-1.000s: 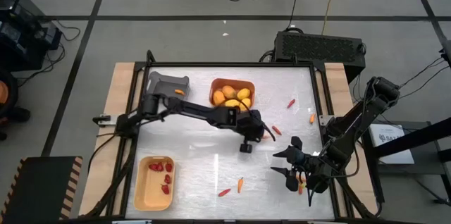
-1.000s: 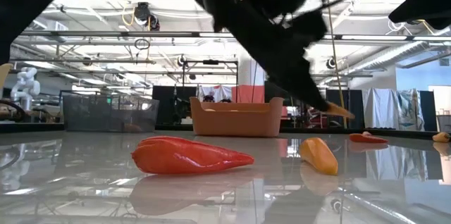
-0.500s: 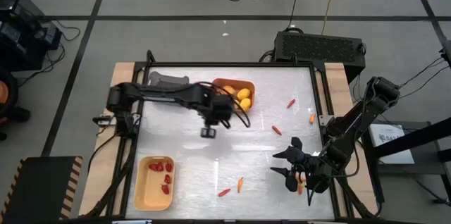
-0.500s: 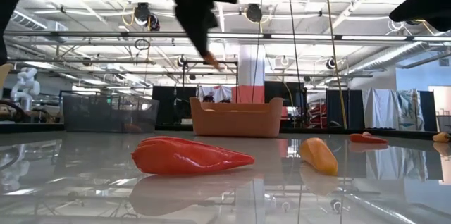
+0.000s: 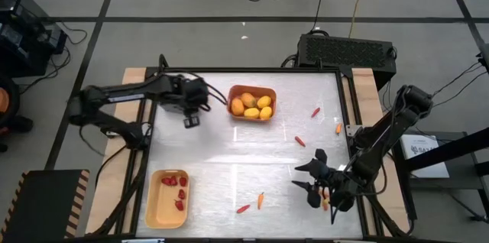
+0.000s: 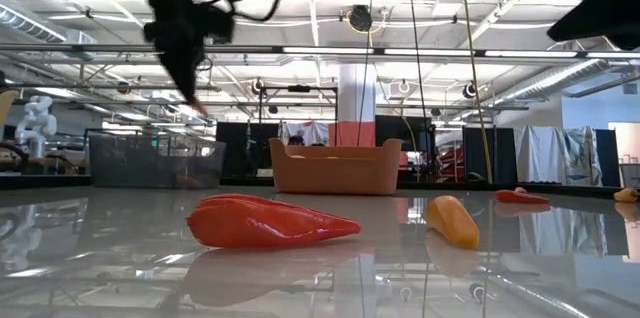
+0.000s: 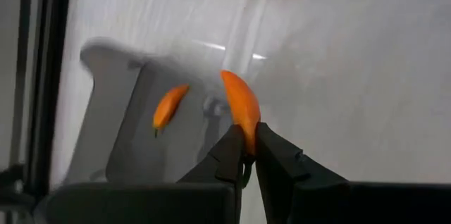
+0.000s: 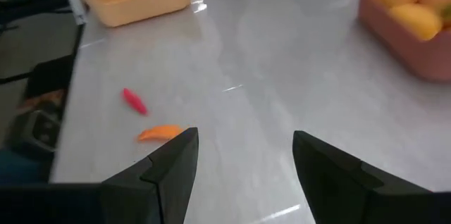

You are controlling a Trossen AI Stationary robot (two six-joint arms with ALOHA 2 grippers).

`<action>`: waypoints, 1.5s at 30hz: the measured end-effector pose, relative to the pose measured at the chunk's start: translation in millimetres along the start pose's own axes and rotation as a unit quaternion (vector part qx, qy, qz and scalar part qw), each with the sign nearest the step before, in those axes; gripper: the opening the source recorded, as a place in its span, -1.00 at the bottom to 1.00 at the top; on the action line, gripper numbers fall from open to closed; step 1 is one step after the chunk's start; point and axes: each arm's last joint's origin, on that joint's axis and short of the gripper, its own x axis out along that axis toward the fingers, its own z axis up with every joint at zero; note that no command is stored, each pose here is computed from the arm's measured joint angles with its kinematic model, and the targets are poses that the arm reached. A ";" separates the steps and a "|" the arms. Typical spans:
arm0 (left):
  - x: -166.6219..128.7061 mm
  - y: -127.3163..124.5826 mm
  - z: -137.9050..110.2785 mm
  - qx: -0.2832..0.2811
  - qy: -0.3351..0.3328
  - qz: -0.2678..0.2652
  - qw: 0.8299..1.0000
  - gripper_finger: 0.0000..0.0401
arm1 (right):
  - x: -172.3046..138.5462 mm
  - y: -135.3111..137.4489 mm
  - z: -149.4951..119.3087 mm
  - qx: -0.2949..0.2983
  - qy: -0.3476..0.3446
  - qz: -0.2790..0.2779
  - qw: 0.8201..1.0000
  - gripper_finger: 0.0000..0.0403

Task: Sort produce into baskets
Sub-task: Put the yellow chili pepper into the black bin, then put the orange chili pepper into the black bin

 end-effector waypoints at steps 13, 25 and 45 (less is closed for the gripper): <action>27.9 23.1 -42.9 -0.108 -0.013 0.101 0.989 -0.71 | 31.5 -7.9 -2.4 -0.013 -0.052 -0.099 0.994 0.10; 27.7 22.6 -42.5 -0.108 -0.016 0.094 0.990 -0.08 | 44.7 -16.2 4.9 0.009 -0.049 -0.122 0.991 0.10; 5.9 -25.9 25.2 -0.090 -0.325 -0.121 0.934 0.00 | 24.1 -18.8 21.9 0.058 -0.013 -0.055 0.997 0.10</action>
